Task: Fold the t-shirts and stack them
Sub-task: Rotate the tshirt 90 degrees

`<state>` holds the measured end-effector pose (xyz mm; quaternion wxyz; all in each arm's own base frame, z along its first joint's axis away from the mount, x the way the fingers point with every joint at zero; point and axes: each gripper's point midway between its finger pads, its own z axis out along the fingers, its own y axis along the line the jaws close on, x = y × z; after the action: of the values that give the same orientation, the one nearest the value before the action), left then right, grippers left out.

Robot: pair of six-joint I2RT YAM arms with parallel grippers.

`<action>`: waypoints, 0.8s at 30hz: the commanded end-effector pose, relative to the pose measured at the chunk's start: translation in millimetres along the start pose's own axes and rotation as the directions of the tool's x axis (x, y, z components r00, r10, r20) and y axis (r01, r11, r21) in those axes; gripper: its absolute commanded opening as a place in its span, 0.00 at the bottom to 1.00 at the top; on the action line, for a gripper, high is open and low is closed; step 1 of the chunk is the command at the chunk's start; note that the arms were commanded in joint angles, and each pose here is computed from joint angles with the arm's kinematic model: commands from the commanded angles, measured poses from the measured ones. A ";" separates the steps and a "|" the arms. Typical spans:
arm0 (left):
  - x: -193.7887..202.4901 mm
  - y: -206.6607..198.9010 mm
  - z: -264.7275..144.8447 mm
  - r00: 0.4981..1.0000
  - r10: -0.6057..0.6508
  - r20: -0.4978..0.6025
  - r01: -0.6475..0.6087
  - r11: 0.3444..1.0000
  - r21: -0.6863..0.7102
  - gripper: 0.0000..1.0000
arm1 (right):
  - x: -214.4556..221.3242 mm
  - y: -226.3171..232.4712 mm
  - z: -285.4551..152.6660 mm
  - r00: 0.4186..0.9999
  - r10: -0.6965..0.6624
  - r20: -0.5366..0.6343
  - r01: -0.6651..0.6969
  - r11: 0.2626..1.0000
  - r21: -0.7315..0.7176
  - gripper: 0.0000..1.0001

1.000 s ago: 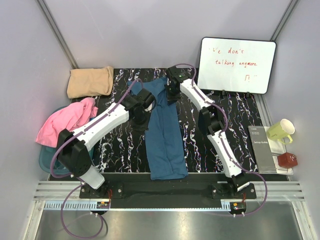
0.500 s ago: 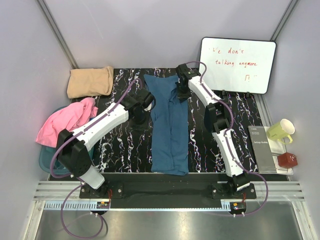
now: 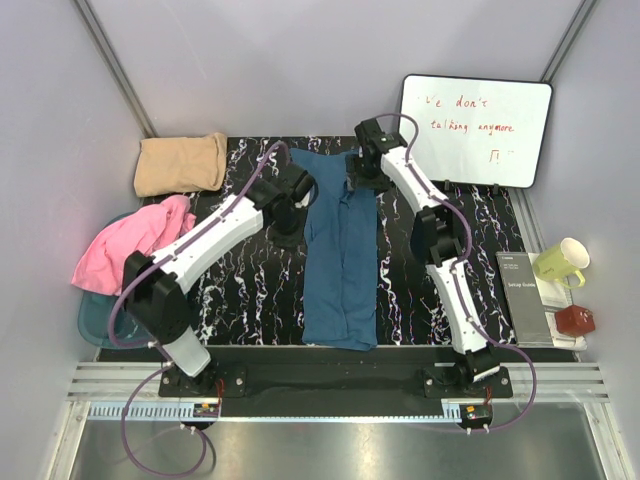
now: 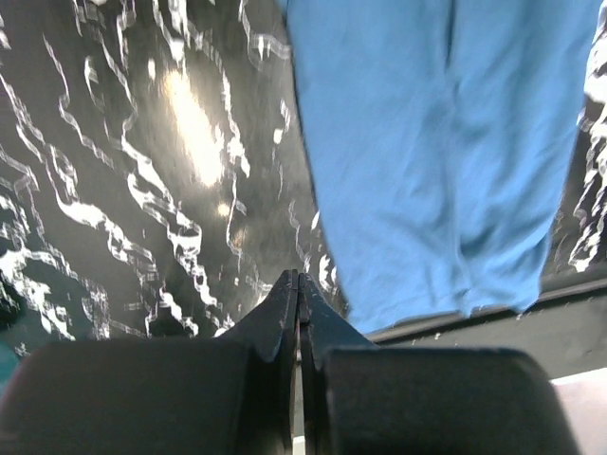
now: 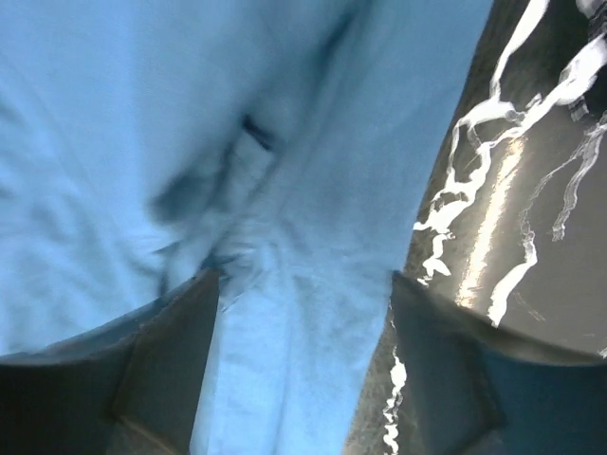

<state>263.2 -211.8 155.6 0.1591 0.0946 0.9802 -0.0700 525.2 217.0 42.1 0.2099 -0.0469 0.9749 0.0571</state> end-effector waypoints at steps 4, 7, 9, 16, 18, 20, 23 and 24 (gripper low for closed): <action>-65.3 0.8 -0.1 0.991 -0.023 0.129 0.023 1.000 -0.001 0.45 | -107.2 4.1 -105.7 0.931 0.132 0.339 -0.068 0.979 -0.194 1.00; -86.0 6.3 -3.5 0.986 -0.054 0.158 0.052 0.998 0.018 0.67 | -117.1 -6.1 -88.7 0.921 0.239 0.307 -0.147 0.944 -0.296 1.00; -99.4 11.3 -7.7 0.981 -0.076 0.177 0.072 0.997 0.033 0.80 | -128.3 -10.0 -85.5 0.901 0.328 0.284 -0.202 0.896 -0.395 1.00; -126.9 33.7 -13.7 0.967 -0.139 0.212 0.131 0.990 0.055 0.99 | -133.1 -3.1 -48.6 0.884 0.420 0.207 -0.268 0.815 -0.513 0.95; -129.6 40.1 -12.5 0.966 -0.148 0.213 0.140 0.989 0.049 0.99 | -129.6 -0.4 -41.3 0.887 0.423 0.188 -0.274 0.808 -0.522 0.93; -130.4 43.5 -11.7 0.965 -0.166 0.203 0.155 0.986 0.068 0.99 | -124.9 1.9 -35.4 0.891 0.423 0.163 -0.282 0.799 -0.531 0.91; -129.5 48.5 -7.5 0.967 -0.171 0.189 0.161 0.985 0.066 0.99 | -119.7 8.0 -31.3 0.899 0.411 0.150 -0.277 0.800 -0.533 0.91; -128.6 50.3 -6.1 0.968 -0.169 0.185 0.160 0.985 0.062 0.99 | -119.2 11.0 -31.8 0.901 0.408 0.150 -0.273 0.800 -0.535 0.91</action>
<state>383.6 -178.1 190.1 0.2340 -0.0012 0.9676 -0.0948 619.5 206.0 91.9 0.2843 0.1099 0.9007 0.3095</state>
